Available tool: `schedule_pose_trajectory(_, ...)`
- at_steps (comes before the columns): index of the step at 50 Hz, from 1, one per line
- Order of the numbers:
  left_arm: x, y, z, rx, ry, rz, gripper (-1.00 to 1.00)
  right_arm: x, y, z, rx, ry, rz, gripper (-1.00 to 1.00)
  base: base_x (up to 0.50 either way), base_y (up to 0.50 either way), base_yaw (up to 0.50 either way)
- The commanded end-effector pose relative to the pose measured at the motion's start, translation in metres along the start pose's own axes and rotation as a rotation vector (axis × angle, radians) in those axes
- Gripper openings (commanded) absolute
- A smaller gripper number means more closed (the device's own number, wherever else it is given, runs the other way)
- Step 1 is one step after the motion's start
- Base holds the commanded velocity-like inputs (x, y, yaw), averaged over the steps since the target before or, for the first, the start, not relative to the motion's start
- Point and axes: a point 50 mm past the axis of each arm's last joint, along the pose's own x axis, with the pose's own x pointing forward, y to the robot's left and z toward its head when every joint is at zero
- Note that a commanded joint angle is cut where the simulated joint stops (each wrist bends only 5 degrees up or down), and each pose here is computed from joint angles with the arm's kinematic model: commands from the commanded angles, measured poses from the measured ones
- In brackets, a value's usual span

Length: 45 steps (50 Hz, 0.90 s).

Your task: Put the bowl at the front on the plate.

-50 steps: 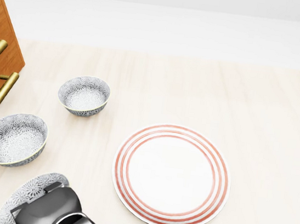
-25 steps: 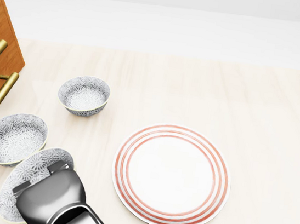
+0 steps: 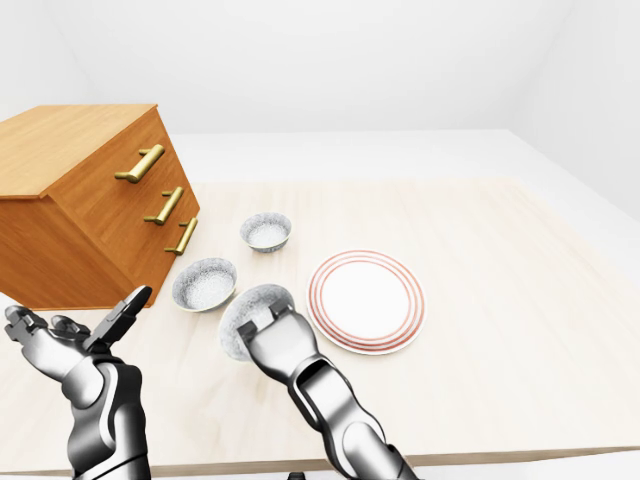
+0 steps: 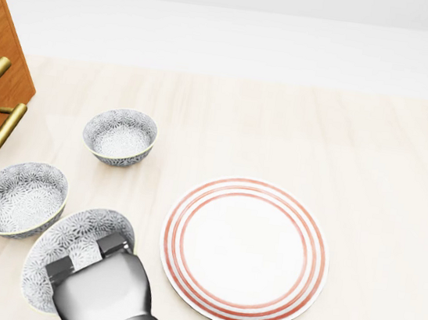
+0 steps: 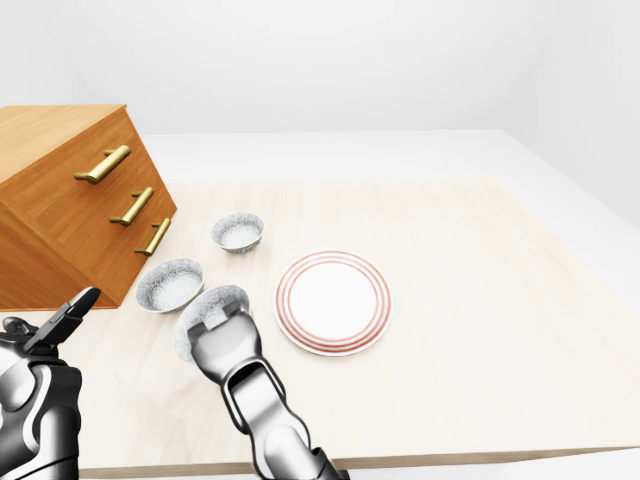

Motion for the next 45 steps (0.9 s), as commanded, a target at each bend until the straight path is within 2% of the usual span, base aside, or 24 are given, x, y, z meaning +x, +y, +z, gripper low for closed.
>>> schedule_pose_trajectory(1,0.0,0.0,0.0,-0.004,0.0,0.001,1.0,-0.032,0.002,-0.002,-0.031,0.047,-0.178,-1.0,0.0,0.0,0.0)
schedule_pose_trajectory(8,0.001,0.0,-0.004,0.006,0.015,0.004,1.0,-0.059,0.006,0.008,-0.039,-0.003,-0.313,-1.0,0.0,0.0,0.0)
schedule_pose_trajectory(15,0.001,0.0,-0.005,0.01,0.02,0.003,1.0,-0.073,0.011,0.013,-0.05,-0.034,-0.338,-1.0,0.0,0.0,0.0)
schedule_pose_trajectory(20,-0.001,0.0,-0.001,0.002,0.004,-0.002,1.0,-0.076,0.019,0.016,-0.045,-0.055,-0.326,-1.0,0.0,0.0,0.0)
schedule_pose_trajectory(45,-0.001,0.0,-0.001,0.001,0.002,0.001,1.0,-0.076,0.02,0.017,-0.047,-0.062,-0.327,-1.0,0.0,0.0,0.0)
